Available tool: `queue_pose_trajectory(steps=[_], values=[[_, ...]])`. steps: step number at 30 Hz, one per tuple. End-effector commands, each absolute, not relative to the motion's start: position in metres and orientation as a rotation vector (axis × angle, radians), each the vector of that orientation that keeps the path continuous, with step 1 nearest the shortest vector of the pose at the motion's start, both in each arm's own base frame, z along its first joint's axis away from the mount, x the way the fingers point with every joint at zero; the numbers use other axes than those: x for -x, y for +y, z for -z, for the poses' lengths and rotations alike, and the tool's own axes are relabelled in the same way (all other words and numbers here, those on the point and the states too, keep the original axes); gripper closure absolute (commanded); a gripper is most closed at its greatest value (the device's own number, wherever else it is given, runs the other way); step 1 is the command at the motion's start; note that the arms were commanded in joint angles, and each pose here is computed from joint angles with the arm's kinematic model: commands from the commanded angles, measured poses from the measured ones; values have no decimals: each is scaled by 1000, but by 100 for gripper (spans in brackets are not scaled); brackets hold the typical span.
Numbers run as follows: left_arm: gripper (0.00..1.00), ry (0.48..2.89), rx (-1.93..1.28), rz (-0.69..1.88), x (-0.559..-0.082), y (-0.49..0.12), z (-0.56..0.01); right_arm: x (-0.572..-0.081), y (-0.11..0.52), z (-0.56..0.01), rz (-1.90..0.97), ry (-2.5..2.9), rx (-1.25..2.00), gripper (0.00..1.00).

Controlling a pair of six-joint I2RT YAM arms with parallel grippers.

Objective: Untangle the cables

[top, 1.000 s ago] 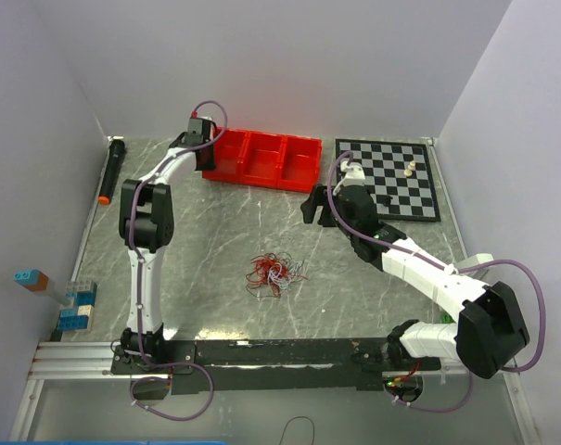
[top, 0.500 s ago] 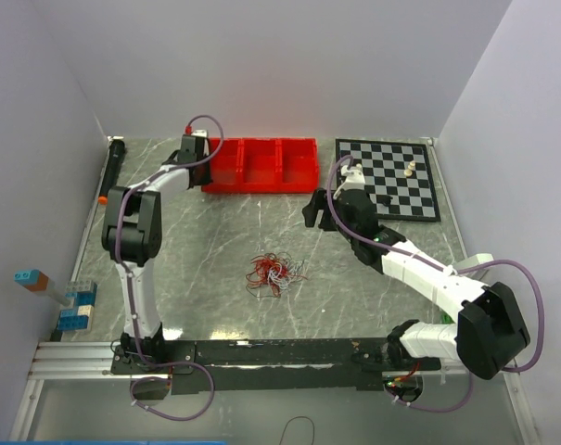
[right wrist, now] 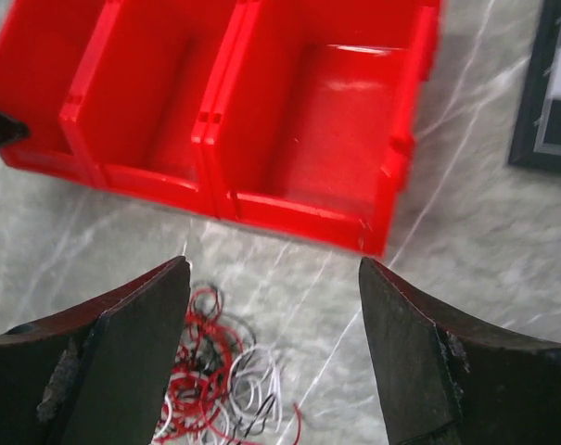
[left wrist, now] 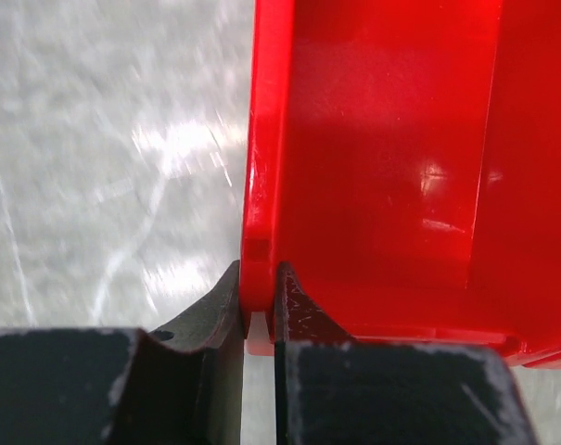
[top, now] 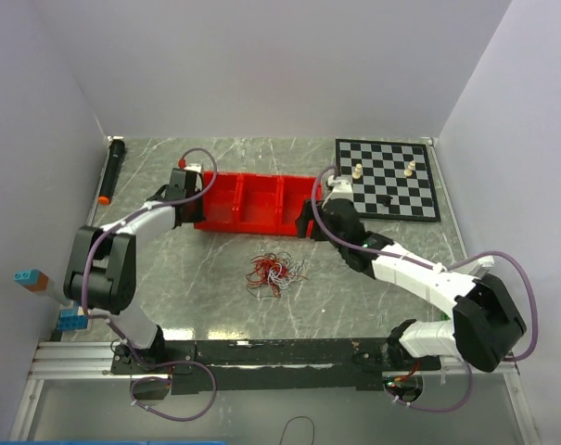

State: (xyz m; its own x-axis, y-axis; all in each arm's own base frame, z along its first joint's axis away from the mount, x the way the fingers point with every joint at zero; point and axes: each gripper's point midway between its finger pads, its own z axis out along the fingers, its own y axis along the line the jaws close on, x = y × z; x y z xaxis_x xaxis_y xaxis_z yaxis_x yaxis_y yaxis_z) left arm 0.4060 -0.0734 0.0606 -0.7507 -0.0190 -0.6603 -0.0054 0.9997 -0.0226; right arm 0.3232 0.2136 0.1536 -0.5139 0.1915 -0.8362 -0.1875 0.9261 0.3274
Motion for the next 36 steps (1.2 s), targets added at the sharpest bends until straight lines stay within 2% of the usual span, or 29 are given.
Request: queue_pose_trajectory(steps=[1,9,13,15,20,25,26,30,31,32,36], values=[[93,2546,-84,38,-348,-87,-44,-318,209,-125,-345,2146,-71,20],[90,2541,-132,84,-327,-97,-49,-323,191,-104,-175,2212,-110,22],[82,2537,-172,111,-325,-101,-52,-328,186,-98,-136,2231,-115,23],[77,2541,-217,151,-323,-108,-53,-331,185,-98,-126,2232,-113,24],[55,2534,-396,247,-315,-128,-65,-339,180,-94,-126,2236,-89,25],[43,2526,-493,263,-306,-128,-81,-332,192,-101,-235,2217,-30,27],[38,2514,-487,254,-307,-127,-87,-328,198,-103,-266,2214,-13,27],[4,2440,-449,175,-320,-105,-124,-310,211,-122,-331,2180,27,24],[1,2415,-433,181,-326,-101,-137,-304,216,-128,-359,2169,37,24],[3,2403,-427,193,-328,-98,-148,-297,221,-136,-390,2154,48,24],[3,2322,-547,284,-325,-107,-195,-259,236,-147,-495,2156,87,25]])
